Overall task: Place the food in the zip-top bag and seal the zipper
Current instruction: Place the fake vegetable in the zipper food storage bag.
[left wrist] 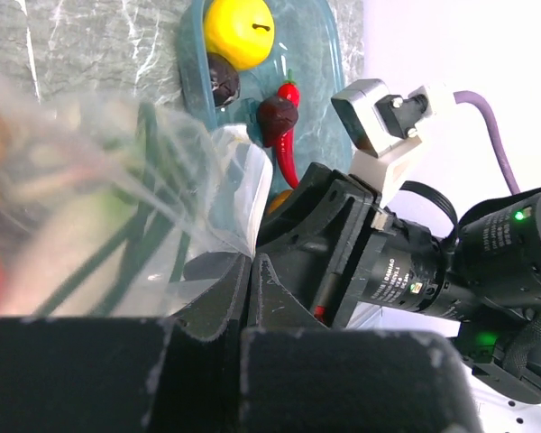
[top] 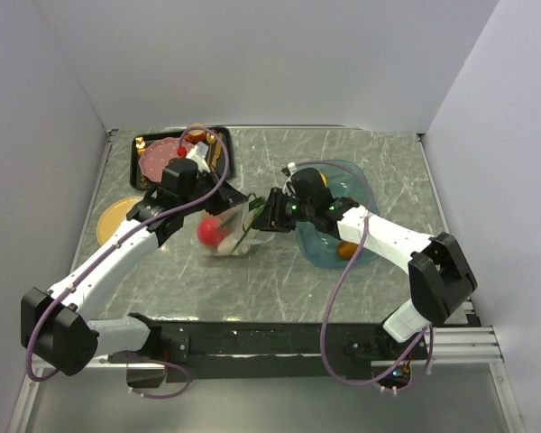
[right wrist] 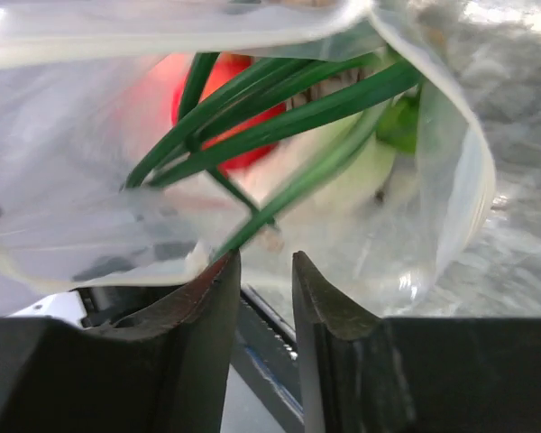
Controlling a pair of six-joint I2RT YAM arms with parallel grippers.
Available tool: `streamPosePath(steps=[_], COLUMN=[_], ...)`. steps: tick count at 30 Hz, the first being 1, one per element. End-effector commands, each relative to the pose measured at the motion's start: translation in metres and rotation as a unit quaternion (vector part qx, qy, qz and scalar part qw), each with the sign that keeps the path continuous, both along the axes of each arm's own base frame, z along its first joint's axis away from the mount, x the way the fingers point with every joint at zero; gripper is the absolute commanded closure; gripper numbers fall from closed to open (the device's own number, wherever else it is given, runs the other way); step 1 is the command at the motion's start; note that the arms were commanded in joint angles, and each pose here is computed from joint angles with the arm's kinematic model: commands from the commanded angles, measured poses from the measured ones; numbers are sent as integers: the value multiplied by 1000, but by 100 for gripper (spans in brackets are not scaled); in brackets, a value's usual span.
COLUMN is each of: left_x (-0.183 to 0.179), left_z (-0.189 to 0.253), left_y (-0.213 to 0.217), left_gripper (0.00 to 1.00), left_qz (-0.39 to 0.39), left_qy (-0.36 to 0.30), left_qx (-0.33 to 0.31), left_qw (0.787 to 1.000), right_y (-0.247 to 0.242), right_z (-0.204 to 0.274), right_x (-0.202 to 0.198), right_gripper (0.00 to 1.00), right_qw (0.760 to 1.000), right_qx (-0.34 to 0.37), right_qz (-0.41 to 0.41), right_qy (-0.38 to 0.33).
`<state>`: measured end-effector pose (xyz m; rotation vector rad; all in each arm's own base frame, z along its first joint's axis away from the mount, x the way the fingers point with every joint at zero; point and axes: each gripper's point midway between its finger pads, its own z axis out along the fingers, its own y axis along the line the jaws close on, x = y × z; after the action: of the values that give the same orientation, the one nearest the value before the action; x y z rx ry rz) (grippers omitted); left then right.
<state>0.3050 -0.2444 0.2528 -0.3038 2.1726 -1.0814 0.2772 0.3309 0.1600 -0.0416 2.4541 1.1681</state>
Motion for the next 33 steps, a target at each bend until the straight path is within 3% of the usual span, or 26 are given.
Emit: streamPosePath(steps=[1,3,9,13,20,27,33], left_x=[3,4,3,3,-10,-33,-46], left_z=[20,20,18,19,15,3,-1], left_y=[-7,-6,-6,-6,-8,-12,-31], left_gripper=[99,99,99,99,99,99,99], left_qz=[-13,-10,-11,-10,-32,-70,-117], left_qy=[-33,-32,-29,-29,-17,-2,4], left_qx=[-27,-28,-27,-28,-27,-7,-4], left_qw=[999,999,999,999,999,998,993], right_y=[14,19,21,16,-11,-24,-15], right_z=[23,36,23,22,45,68,48], right_x=[-4,-3,2,3,35,73,95], right_gripper=[61,60,63,100,100,100,100], right_qw=[998,995,996,996,990,979,977], right_qx=[65,99,91,90,74,144,141], right_qz=[20,14,-1,-17,-103,-133,-151], right_qy=[-3,-11,9,-1,-60,-60,-45])
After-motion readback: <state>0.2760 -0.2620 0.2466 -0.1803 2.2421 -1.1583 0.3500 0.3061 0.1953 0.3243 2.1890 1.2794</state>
